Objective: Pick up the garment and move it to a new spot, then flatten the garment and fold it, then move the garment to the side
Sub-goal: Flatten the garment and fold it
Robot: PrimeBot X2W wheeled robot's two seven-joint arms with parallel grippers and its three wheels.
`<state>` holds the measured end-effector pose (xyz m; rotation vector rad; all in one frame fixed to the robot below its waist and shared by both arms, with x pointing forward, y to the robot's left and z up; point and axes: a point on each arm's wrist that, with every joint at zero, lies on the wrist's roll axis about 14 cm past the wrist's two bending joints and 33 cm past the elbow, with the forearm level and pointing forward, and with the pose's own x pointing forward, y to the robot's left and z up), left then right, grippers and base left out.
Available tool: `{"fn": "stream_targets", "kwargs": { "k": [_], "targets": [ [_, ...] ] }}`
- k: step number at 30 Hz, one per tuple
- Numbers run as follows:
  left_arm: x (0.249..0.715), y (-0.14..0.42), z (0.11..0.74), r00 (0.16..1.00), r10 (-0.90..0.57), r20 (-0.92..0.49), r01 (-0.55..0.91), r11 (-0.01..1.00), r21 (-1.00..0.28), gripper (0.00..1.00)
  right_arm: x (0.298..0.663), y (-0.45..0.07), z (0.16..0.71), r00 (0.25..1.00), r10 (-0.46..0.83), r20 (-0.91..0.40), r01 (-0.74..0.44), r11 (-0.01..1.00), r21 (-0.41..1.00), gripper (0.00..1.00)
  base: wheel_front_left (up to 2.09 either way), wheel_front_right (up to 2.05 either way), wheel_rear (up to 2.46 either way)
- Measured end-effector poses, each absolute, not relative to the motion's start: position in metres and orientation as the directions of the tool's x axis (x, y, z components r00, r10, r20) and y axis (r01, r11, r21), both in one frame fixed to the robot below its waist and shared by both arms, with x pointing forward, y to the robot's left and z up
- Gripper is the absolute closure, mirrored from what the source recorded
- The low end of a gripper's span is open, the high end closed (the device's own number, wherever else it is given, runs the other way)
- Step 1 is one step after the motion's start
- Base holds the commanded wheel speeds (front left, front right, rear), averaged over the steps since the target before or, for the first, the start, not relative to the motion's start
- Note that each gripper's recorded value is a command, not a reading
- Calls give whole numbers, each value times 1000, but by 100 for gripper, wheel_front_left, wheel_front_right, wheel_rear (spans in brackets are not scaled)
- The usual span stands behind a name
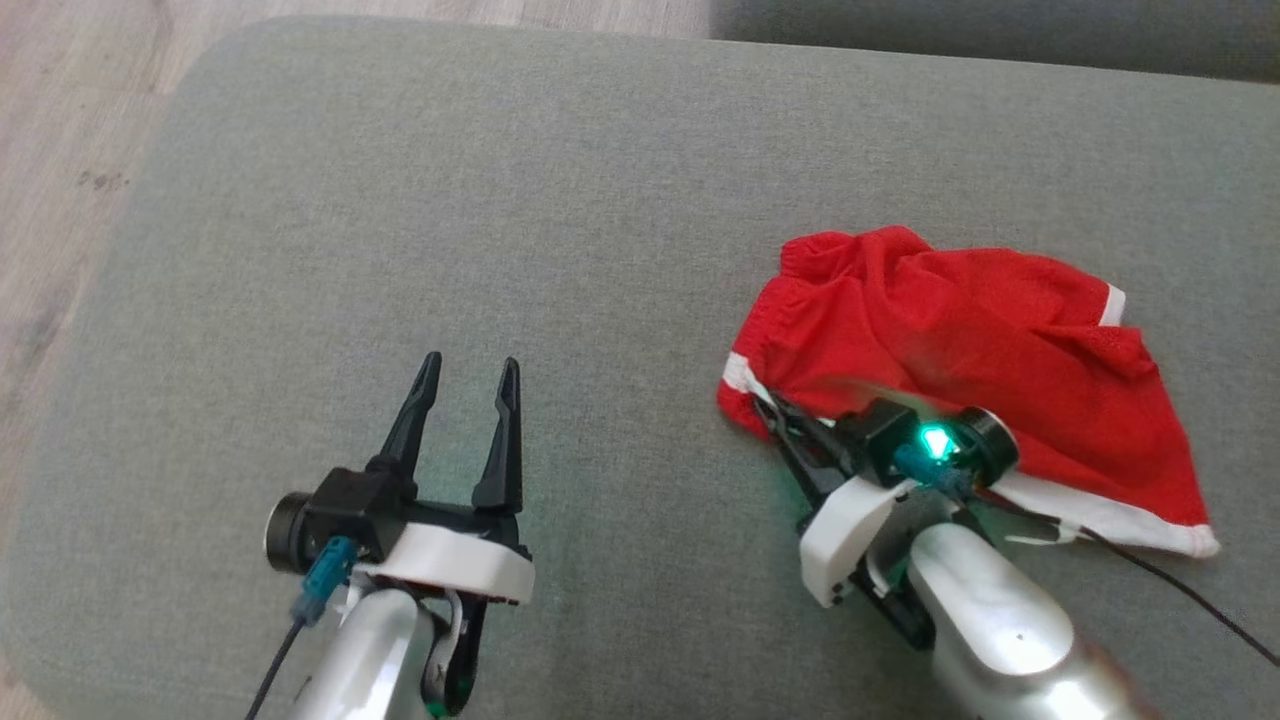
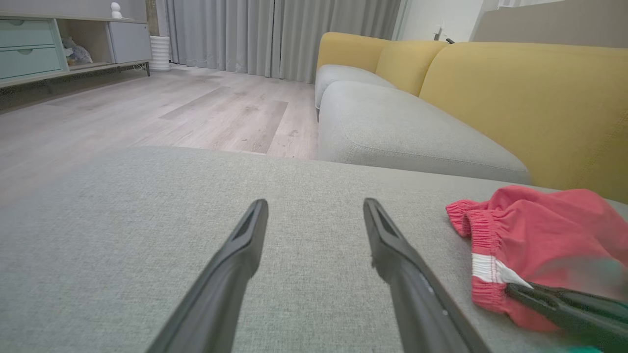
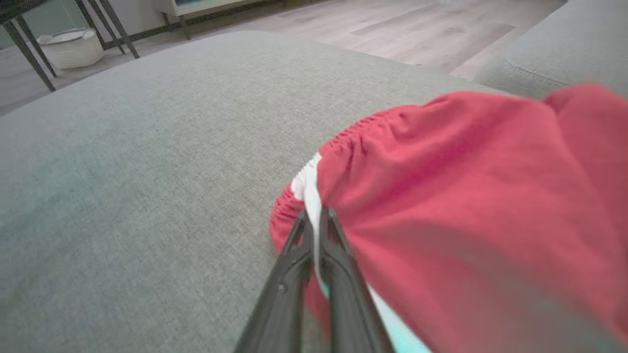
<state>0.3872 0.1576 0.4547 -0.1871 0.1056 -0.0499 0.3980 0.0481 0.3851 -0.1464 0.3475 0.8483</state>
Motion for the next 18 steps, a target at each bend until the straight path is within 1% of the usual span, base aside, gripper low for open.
{"fn": "stream_targets", "kwargs": {
  "k": [14,15,16,18],
  "targets": [
    [392,144,468,993,-98,-58,85,977,-194,0,362,67,407,565,774,-286,-798,601,52,100,0,0,0],
    [393,143,469,993,-102,-56,90,977,-194,0,358,66,406,564,774,-290,-797,601,55,59,0,0,0],
    [393,142,469,993,-106,-56,94,977,-191,0,356,64,405,567,771,-291,-794,605,57,0,0,0,0],
    [394,139,469,992,-113,-54,101,977,-188,0,354,59,405,578,762,-291,-785,617,58,0,0,0,0]
  ]
}}
